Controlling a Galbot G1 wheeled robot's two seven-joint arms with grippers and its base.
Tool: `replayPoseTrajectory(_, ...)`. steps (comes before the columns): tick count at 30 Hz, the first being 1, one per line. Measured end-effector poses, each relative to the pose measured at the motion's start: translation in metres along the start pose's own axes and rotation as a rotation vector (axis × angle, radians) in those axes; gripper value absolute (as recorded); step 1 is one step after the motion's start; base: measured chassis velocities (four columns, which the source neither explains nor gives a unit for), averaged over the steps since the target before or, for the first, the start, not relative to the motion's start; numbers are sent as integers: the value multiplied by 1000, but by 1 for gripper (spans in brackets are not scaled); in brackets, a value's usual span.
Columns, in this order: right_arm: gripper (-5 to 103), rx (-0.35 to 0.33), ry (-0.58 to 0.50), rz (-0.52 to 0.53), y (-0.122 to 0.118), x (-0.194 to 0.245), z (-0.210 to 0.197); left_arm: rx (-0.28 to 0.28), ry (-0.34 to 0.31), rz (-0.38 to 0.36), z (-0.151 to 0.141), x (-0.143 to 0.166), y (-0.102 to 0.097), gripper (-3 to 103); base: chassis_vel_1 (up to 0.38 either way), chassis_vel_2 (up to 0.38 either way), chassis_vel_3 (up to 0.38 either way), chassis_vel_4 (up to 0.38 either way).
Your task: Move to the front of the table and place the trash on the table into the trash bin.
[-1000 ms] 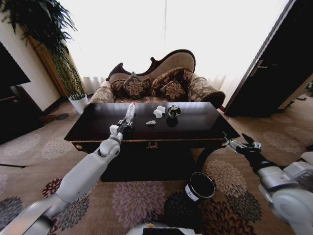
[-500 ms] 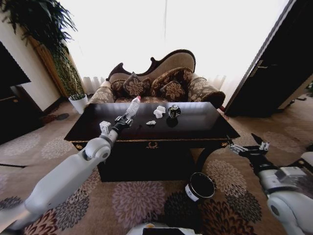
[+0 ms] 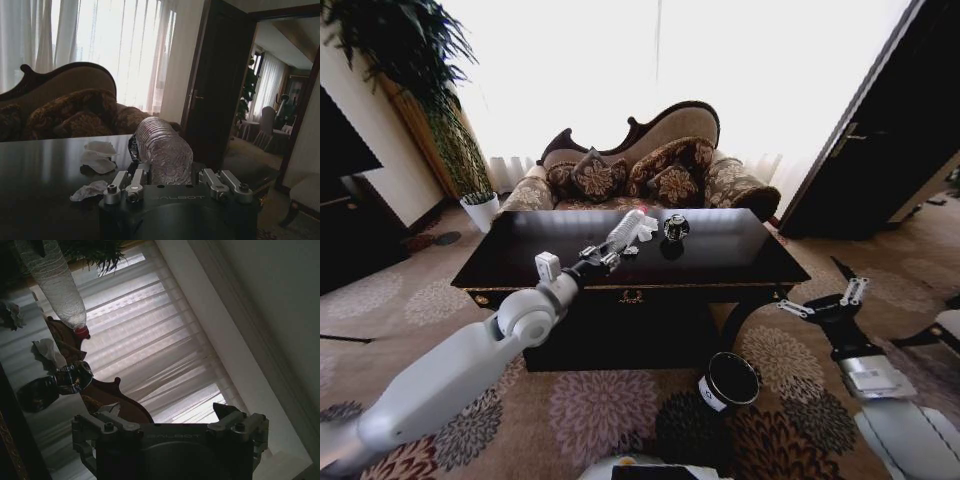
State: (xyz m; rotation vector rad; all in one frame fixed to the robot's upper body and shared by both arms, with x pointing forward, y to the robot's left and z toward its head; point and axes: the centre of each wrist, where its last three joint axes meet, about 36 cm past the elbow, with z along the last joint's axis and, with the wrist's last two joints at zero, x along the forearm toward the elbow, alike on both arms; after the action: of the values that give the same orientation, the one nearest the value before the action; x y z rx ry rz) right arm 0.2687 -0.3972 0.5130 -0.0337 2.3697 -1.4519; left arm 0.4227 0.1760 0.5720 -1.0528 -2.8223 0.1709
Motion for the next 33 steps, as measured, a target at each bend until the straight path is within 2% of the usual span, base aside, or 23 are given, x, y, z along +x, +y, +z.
replayPoseTrajectory(1, 100, 50, -28, -4, 0, -2, 4, 7, 6, 27, 0, -5, -6, 39, 0, 0, 0, 0)
replayPoseTrajectory(2, 100, 50, -28, -4, 0, -2, 4, 7, 6, 27, 0, -5, -6, 39, 0, 0, 0, 0)
replayPoseTrajectory(5, 100, 175, -98, -21, -1, -4, 15, 41, 18, 112, -6, -17, -26, 39, 0, 0, 0, 0)
replayPoseTrajectory(7, 100, 201, -111, -25, -1, -4, 18, 50, 18, 132, -9, -20, -32, 39, 0, 0, 0, 0)
replayPoseTrajectory(9, 100, 267, -145, -35, -2, -3, 28, 81, 17, 203, -18, -27, -51, 39, 0, 0, 0, 0)
replayPoseTrajectory(10, 100, 267, -145, -35, -2, -3, 28, 81, 17, 203, -18, -27, -51, 39, 0, 0, 0, 0)
replayPoseTrajectory(13, 100, 318, -167, -43, -4, -3, 39, 119, 25, 274, -25, -28, -71, 39, 0, 0, 0, 0)
replayPoseTrajectory(15, 100, 328, -168, -45, -4, -3, 41, 137, 32, 294, -26, -28, -78, 39, 0, 0, 0, 0)
replayPoseTrajectory(17, 100, 346, -159, -54, -3, -4, 52, 207, 58, 343, -27, -27, -92, 39, 0, 0, 0, 0)
replayPoseTrajectory(20, 100, 360, -148, -78, 2, -5, 67, 252, 70, 375, -26, -28, -103, 39, 0, 0, 0, 0)
replayPoseTrajectory(26, 100, 377, -142, -90, 4, -10, 81, 301, 92, 403, -20, -35, -116, 39, 0, 0, 0, 0)
replayPoseTrajectory(33, 100, 367, -150, -70, 2, -13, 72, 332, 111, 400, -6, -38, -122, 39, 0, 0, 0, 0)
